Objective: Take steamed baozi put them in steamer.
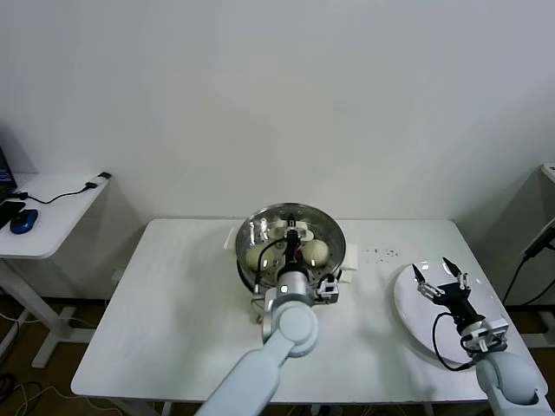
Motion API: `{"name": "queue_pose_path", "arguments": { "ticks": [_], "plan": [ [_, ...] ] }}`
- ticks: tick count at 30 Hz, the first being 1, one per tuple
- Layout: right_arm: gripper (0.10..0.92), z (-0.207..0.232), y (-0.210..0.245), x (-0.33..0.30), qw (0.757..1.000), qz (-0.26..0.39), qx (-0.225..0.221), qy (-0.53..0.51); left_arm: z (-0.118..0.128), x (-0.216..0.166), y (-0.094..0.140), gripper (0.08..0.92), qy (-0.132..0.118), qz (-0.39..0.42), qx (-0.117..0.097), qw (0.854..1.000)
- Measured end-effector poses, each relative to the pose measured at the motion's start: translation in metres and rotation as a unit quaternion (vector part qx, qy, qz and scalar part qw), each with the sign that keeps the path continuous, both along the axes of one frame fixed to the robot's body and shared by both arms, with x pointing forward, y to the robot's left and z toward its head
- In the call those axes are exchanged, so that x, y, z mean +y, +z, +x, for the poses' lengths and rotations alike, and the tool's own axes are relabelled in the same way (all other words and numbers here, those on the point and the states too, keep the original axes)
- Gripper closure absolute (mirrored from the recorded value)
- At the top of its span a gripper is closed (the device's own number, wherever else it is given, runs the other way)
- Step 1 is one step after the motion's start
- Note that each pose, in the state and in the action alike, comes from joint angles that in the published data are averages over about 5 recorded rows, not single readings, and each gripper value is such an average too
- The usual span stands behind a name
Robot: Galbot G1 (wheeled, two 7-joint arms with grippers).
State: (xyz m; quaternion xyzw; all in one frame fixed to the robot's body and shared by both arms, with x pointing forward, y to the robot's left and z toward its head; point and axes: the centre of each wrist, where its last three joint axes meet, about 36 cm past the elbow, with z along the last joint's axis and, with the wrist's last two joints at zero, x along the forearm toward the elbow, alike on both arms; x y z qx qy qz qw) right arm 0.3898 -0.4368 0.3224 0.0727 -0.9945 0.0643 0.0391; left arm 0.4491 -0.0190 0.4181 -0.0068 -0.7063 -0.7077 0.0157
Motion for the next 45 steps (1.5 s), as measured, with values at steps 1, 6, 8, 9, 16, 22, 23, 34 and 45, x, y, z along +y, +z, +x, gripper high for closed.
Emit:
{"name": "queue_pose_path", "arguments": {
  "ticks": [1,6,8,9,16,22,23,34,45],
  "plan": [
    [0.2,0.0,0.0,0.0,1.0,0.0,0.0,0.0,0.0,0.0,0.0,0.853,0.0,0.0,0.001,1.0],
    [0.2,0.0,0.0,-0.001,1.0,0.001,-0.001,-0.001,-0.001,0.0,-0.003,0.853,0.001,0.001,0.003,1.0],
    [0.2,0.0,0.0,-0.001,1.0,0.001,-0.001,-0.001,-0.001,0.0,-0.003,0.848,0.001,0.001,0.004,1.0],
    [0.2,0.0,0.0,-0.001,1.0,0.001,-0.001,-0.001,-0.001,0.0,-0.003,0.835,0.001,0.001,0.004,1.0],
    [0.2,0.0,-0.001,-0.001,1.0,0.002,-0.001,-0.002,-0.003,0.003,-0.002,0.658,0.0,0.003,0.004,1.0],
    [0.2,0.0,0.0,-0.003,1.0,0.002,-0.001,-0.005,-0.012,0.008,0.002,0.485,-0.004,0.002,0.003,1.0],
    [0.2,0.0,0.0,-0.003,1.0,0.002,0.0,-0.005,-0.014,0.01,0.004,0.459,-0.004,0.001,0.003,1.0],
    [0.2,0.001,0.006,-0.004,1.0,-0.003,0.006,-0.013,-0.041,0.043,0.02,0.186,-0.005,-0.024,0.004,1.0],
    [0.2,-0.001,0.014,0.0,1.0,-0.003,0.016,-0.017,-0.078,0.106,0.035,0.177,-0.025,-0.101,-0.028,0.994]
  ]
}}
